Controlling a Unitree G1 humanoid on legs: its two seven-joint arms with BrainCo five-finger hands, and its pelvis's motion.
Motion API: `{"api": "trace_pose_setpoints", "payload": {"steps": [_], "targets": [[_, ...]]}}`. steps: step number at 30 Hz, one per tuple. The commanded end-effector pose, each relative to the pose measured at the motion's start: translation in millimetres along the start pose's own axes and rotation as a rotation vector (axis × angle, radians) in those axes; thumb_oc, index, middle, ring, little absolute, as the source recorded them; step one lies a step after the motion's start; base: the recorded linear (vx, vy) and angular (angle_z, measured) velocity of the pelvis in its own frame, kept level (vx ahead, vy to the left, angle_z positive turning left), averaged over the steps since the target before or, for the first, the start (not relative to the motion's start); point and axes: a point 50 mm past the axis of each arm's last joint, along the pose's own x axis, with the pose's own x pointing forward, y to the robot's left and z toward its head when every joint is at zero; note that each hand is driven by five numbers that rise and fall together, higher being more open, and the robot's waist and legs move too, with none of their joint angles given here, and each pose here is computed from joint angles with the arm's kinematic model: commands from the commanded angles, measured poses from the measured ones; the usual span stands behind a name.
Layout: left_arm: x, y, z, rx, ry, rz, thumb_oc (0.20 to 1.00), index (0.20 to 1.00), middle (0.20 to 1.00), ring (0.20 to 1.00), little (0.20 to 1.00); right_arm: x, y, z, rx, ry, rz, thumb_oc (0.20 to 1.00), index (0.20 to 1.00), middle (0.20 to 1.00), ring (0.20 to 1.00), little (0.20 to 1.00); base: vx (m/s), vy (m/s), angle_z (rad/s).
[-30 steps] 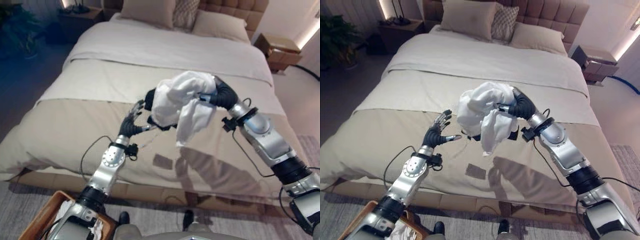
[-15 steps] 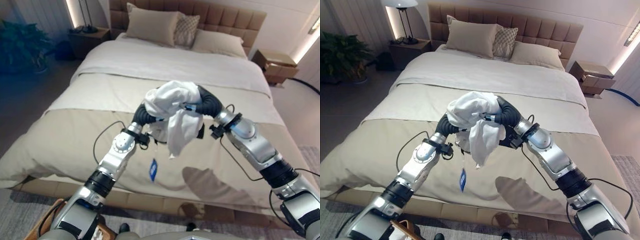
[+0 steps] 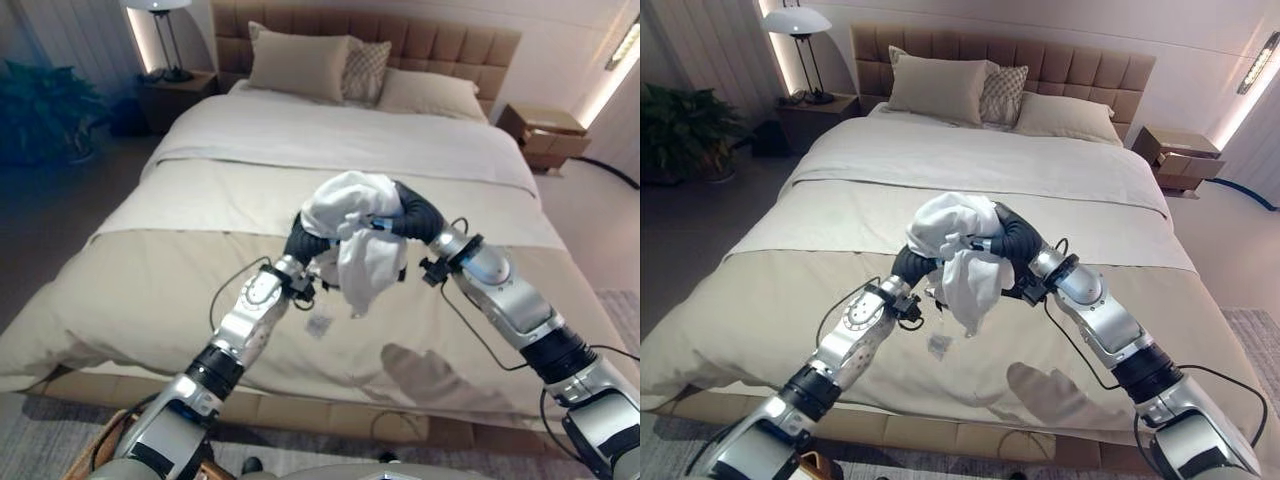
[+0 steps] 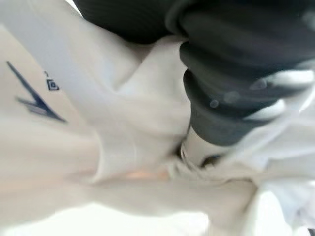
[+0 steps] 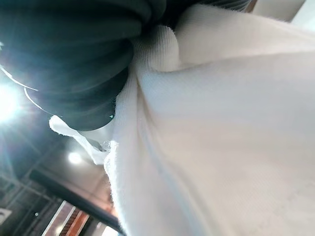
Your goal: Pick up clothes into the bucket
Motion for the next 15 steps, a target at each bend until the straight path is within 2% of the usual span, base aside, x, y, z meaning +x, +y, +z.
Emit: {"api": "trace_pose_setpoints", "payload": {"steps": [1, 6, 11, 12, 13, 15], "targets": [[22, -12, 22, -0.051, -0.105, -0.066, 0.200, 0.200, 0.200, 0.200, 0.200, 14, 14, 27, 0.047, -0.164, 0.042, 0.200, 0.200, 0.200, 0.200, 0.200, 0.00, 0.000, 0.00], [20, -10, 19, -0.095, -0.105, -0.053, 0.200, 0.200, 0.200, 0.200, 0.200, 10, 13, 21, 0.071, -0.149, 0.015, 0.200, 0.200, 0.200, 0.200, 0.200, 0.00, 0.000, 0.00], [14, 3, 17, -0.127, -0.130, 0.036, 0.200, 0.200, 0.200, 0.200, 0.200, 11, 16, 17, 0.119, -0.151, 0.005, 0.200, 0.200, 0.200, 0.200, 0.200, 0.00, -0.013, 0.01], [10, 7, 17, -0.136, -0.139, 0.066, 0.200, 0.200, 0.200, 0.200, 0.200, 8, 16, 13, 0.130, -0.142, -0.010, 0.715, 0.715, 0.715, 0.715, 0.715, 0.01, -0.068, 0.00], [8, 9, 17, -0.137, -0.143, 0.082, 0.200, 0.200, 0.200, 0.200, 0.200, 7, 16, 12, 0.134, -0.140, -0.017, 1.000, 1.000, 1.000, 1.000, 1.000, 0.00, -0.052, -0.01], [0, 16, 18, -0.146, -0.163, 0.121, 0.200, 0.200, 0.200, 0.200, 0.200, 6, 16, 8, 0.169, -0.133, -0.037, 1.000, 1.000, 1.000, 1.000, 1.000, 0.00, -0.075, 0.00]]}}
